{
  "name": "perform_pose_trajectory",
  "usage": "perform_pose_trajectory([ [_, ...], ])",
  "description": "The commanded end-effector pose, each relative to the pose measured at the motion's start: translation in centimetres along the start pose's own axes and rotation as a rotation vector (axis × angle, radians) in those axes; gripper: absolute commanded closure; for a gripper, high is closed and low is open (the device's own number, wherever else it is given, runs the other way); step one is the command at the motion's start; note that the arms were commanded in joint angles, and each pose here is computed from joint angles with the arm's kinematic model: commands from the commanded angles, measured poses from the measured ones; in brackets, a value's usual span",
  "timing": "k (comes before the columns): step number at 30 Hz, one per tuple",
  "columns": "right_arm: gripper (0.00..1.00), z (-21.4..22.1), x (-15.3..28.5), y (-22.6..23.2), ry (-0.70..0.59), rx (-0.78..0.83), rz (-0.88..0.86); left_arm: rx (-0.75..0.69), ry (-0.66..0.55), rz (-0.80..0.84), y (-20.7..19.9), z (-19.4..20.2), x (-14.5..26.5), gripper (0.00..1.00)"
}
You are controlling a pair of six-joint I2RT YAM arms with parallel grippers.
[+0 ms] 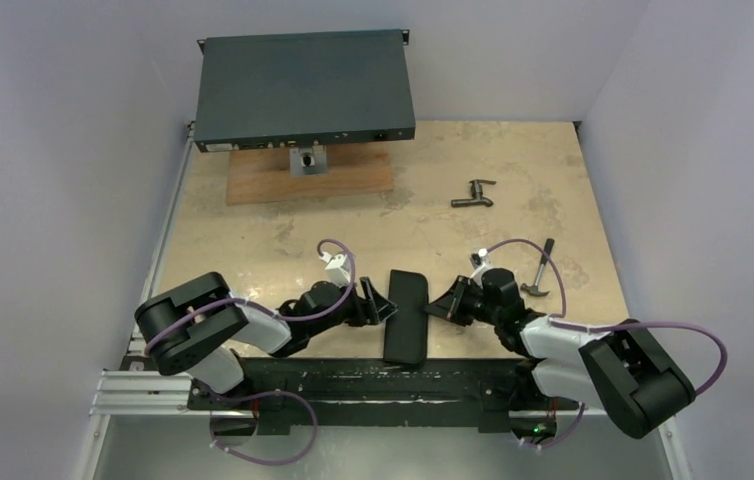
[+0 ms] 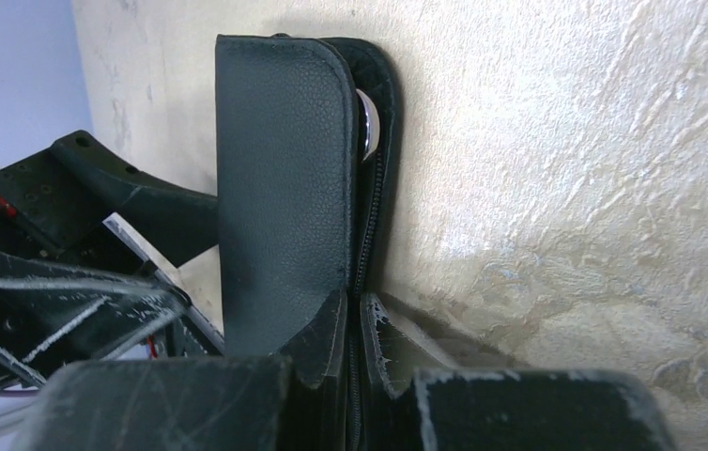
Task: Sort the hair-cutting tools
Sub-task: Pick up the hairdressing tool bag at the center of the board.
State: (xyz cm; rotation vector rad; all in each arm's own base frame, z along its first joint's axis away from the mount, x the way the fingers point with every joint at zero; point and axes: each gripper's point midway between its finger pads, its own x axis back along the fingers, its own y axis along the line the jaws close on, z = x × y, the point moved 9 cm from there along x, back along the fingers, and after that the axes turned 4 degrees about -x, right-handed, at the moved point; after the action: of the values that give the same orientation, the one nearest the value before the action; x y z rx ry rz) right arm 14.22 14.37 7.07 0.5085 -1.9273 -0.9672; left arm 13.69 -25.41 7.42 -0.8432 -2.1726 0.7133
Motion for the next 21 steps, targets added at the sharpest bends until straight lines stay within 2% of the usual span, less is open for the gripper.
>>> perform_pose_trajectory([
  [1,1.00,0.5,-0.1,-0.2,0.028,-0.016,-0.015,0.066,0.024,-0.042,2.2,0.7,1.8,0.29],
  [4,1.00,0.5,-0.5,-1.0,0.023,-0.018,0.043,0.069,0.105,-0.012,2.0,1.4,1.8,0.29],
  [9,1.00,0.9,-0.8,-1.9,0.036,-0.036,0.079,0.079,0.163,-0.019,2.4,2.3,2.1,0.28],
  [13,1.00,1.1,-0.9,-2.4,0.040,-0.048,0.099,0.024,0.236,-0.042,1.7,3.0,1.8,0.27],
  [21,1.00,1.6,-1.3,-3.1,0.050,-0.092,0.097,0.008,0.292,0.027,0.7,3.5,0.8,0.27],
])
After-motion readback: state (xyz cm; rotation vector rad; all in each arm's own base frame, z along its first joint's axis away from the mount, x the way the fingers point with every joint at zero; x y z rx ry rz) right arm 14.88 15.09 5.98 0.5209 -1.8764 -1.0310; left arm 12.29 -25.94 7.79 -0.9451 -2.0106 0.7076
